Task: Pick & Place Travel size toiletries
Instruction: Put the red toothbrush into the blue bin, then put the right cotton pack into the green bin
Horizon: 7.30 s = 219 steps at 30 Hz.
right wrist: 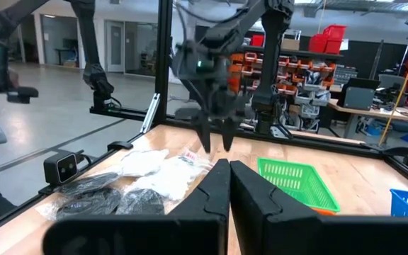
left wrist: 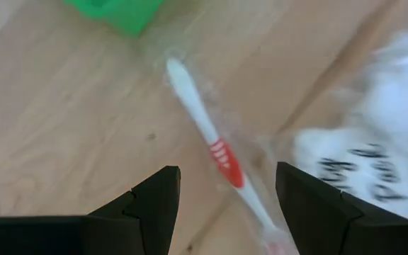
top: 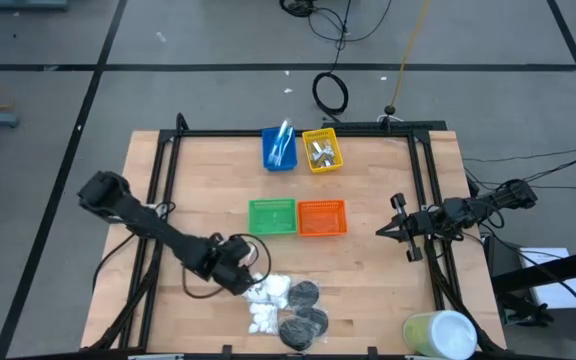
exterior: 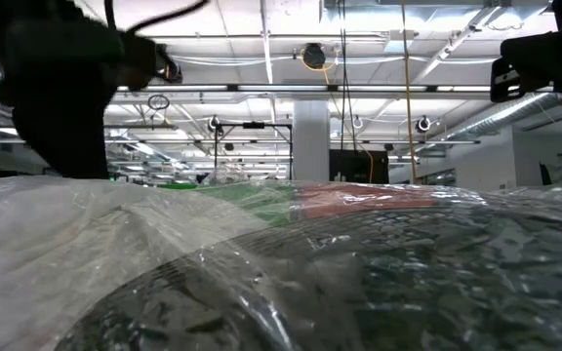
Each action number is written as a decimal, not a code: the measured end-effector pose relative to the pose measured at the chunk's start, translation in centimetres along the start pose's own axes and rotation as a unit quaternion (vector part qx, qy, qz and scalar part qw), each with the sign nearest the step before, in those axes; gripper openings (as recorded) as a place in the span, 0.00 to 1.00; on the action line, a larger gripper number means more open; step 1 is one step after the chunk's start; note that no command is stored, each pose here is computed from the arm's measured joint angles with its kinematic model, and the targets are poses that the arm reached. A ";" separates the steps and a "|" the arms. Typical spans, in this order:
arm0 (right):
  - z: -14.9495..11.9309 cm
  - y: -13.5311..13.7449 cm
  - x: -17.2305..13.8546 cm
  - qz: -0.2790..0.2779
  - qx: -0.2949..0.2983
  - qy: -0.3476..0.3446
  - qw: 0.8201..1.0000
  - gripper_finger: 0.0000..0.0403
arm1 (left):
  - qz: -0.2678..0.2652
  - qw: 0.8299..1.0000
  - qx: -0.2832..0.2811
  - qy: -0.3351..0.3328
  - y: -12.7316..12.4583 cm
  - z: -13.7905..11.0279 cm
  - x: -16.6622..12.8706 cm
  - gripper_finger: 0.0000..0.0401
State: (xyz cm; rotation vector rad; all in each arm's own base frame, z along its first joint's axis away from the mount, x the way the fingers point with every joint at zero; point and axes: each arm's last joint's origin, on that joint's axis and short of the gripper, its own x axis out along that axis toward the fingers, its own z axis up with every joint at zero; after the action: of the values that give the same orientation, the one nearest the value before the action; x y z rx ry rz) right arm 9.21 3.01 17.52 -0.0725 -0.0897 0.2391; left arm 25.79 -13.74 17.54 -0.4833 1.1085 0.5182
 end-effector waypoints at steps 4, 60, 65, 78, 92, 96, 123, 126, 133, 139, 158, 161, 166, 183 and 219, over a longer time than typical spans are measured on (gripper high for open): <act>0.0 0.0 0.0 0.000 0.000 0.000 1.000 0.00 | 0.026 0.999 -0.014 0.034 0.1 0.0 2.1 0.57; 0.0 0.0 0.0 0.000 0.000 0.000 1.000 0.00 | 0.160 0.971 -0.148 0.098 4.9 0.3 -2.3 0.05; 0.0 0.0 0.0 0.000 0.000 0.000 1.000 0.00 | 0.074 0.981 -0.177 -0.016 6.3 1.5 -6.8 0.06; 0.0 0.0 0.0 0.000 0.000 0.000 1.000 0.00 | -0.220 0.896 0.022 -0.385 5.4 9.7 -15.3 0.05; 0.0 0.0 0.0 0.000 0.000 0.000 1.000 0.00 | -0.179 0.883 0.050 -0.432 13.4 19.5 -11.3 0.05; 0.0 0.0 0.0 0.000 0.000 0.000 1.000 0.00 | -0.146 0.890 0.043 -0.429 17.0 22.3 -8.3 0.05; 0.0 0.0 0.0 0.000 0.000 0.000 1.000 0.00 | 0.012 0.913 -0.105 -0.395 28.5 26.6 5.5 0.05; 0.0 0.0 0.0 0.000 0.000 0.000 1.000 0.00 | 0.025 0.915 -0.100 -0.390 28.2 26.5 5.7 0.05; 0.0 0.0 0.0 0.000 0.000 0.000 1.000 0.00 | 0.028 0.920 -0.093 -0.381 27.2 26.3 5.9 0.05; 0.0 0.0 0.0 0.000 0.000 0.000 1.000 0.00 | 0.061 0.925 -0.102 -0.361 26.7 25.9 6.3 0.05; 0.0 0.0 0.0 0.000 0.000 0.000 1.000 0.00 | 0.044 0.939 -0.167 -0.297 25.7 24.8 7.3 0.05; 0.0 0.0 0.0 0.000 0.000 0.000 1.000 0.00 | 0.043 0.941 -0.182 -0.284 25.6 24.5 7.4 0.05; 0.0 0.0 0.0 0.000 0.000 0.000 1.000 0.00 | 0.043 0.940 -0.206 -0.268 25.7 24.2 7.6 0.05; 0.0 0.0 0.0 0.000 0.000 0.000 1.000 0.00 | 0.039 0.937 -0.232 -0.258 25.7 24.0 7.7 0.31; 0.0 0.0 0.0 0.000 0.000 0.000 1.000 0.00 | -0.249 0.834 0.414 -0.267 1.4 12.6 -3.6 0.54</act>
State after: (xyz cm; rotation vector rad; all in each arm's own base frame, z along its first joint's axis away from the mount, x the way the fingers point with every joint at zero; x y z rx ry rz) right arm 9.21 3.01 17.53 -0.0723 -0.0904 0.2394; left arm 32.55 -5.58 25.38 0.1560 0.5336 -0.3040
